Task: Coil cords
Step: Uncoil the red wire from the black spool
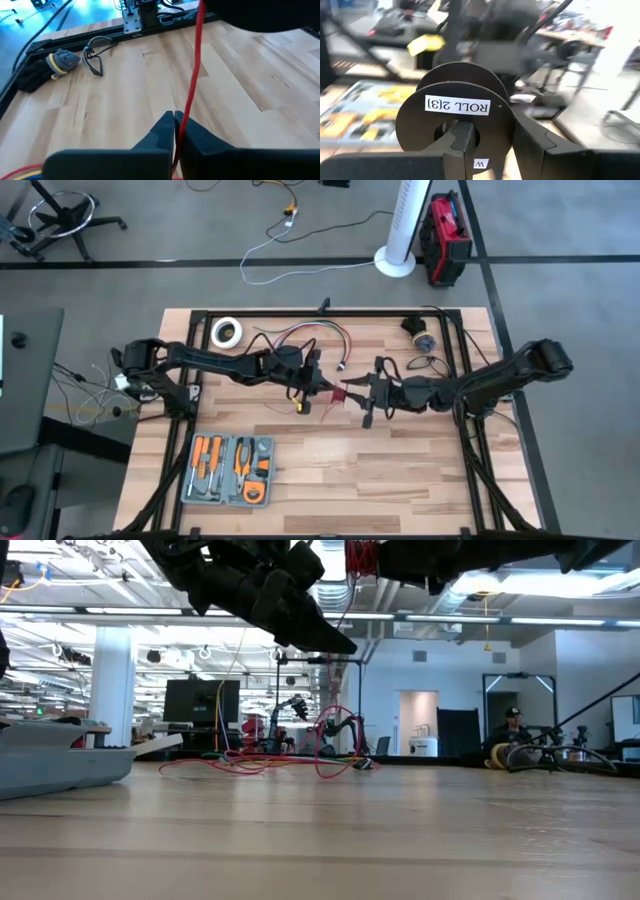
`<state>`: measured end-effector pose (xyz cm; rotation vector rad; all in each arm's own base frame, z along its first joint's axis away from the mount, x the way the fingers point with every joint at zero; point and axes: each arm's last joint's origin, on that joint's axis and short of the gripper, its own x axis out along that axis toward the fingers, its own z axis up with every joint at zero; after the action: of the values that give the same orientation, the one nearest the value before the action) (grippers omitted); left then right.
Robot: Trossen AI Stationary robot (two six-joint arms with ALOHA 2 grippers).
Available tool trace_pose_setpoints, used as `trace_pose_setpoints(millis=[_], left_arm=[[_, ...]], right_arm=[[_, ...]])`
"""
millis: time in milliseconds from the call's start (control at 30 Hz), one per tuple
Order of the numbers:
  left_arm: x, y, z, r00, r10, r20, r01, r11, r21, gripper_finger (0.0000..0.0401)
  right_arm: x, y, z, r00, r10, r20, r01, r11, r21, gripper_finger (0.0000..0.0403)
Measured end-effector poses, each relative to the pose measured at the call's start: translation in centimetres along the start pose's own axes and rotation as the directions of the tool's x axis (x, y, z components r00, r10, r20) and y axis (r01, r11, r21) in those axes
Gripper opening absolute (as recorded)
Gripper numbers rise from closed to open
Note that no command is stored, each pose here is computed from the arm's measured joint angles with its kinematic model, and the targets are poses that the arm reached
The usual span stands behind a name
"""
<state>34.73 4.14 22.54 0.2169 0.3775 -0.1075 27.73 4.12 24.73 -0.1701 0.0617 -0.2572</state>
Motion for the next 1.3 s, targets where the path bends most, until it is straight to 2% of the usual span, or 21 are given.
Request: trace_pose_setpoints(millis=[67,233,367,500,633,767,867,1033,1100,1167,1300], left_arm=[[-0.4,0.1,0.2,0.999,0.043,-0.009,-0.043,0.999,0.021,0.0001],[-1.5,0.7,1.4,0.982,0.187,0.005,-0.186,0.978,0.091,0.0],[-3.2,0.7,3.0,0.974,0.213,0.073,-0.22,0.968,0.116,0.0],[-4.9,0.0,4.6,0.976,0.16,0.147,-0.18,0.974,0.135,0.0],[-5.9,-1.1,5.4,0.983,0.01,0.182,-0.04,0.986,0.164,0.0],[-5.8,-2.3,4.9,0.982,-0.138,0.126,0.116,0.978,0.174,0.0],[-5.1,-3.0,4.1,0.982,-0.174,0.068,0.161,0.974,0.16,0.0],[-2.7,-3.8,2.2,0.977,-0.21,-0.025,0.211,0.973,0.095,0.0],[-1.6,-3.9,1.4,0.981,-0.188,-0.054,0.192,0.978,0.077,0.0],[-0.6,-3.8,0.4,0.987,-0.126,-0.101,0.132,0.989,0.058,0.0],[0.9,-2.8,-0.9,0.984,0.084,-0.155,-0.075,0.995,0.064,0.0]], right_arm=[[-0.2,0.1,-0.2,0.998,0.048,-0.029,-0.048,0.999,-0.016,0.0108],[-0.3,0.8,-1.1,0.966,0.242,-0.093,-0.245,0.969,-0.021,0.0108],[-0.3,0.6,-2.0,0.95,0.253,-0.182,-0.252,0.967,0.03,0.0108],[0.1,-0.5,-2.4,0.963,0.153,-0.222,-0.138,0.987,0.079,0.0108],[0.3,-1.6,-2.9,0.963,-0.03,-0.269,0.046,0.997,0.056,0.0108],[0.3,-2.2,-2.9,0.941,-0.197,-0.274,0.203,0.979,-0.009,0.0108],[0.2,-2.3,-2.7,0.931,-0.261,-0.255,0.257,0.965,-0.05,0.0108],[0.2,-1.7,-1.7,0.953,-0.252,-0.169,0.242,0.967,-0.081,0.0108],[0.0,-1.3,-1.2,0.963,-0.236,-0.131,0.224,0.969,-0.103,0.0108],[-0.2,-0.6,-0.8,0.976,-0.195,-0.101,0.181,0.975,-0.131,0.0108],[-0.5,0.7,-0.4,0.998,-0.023,-0.066,0.013,0.988,-0.157,0.0108]])
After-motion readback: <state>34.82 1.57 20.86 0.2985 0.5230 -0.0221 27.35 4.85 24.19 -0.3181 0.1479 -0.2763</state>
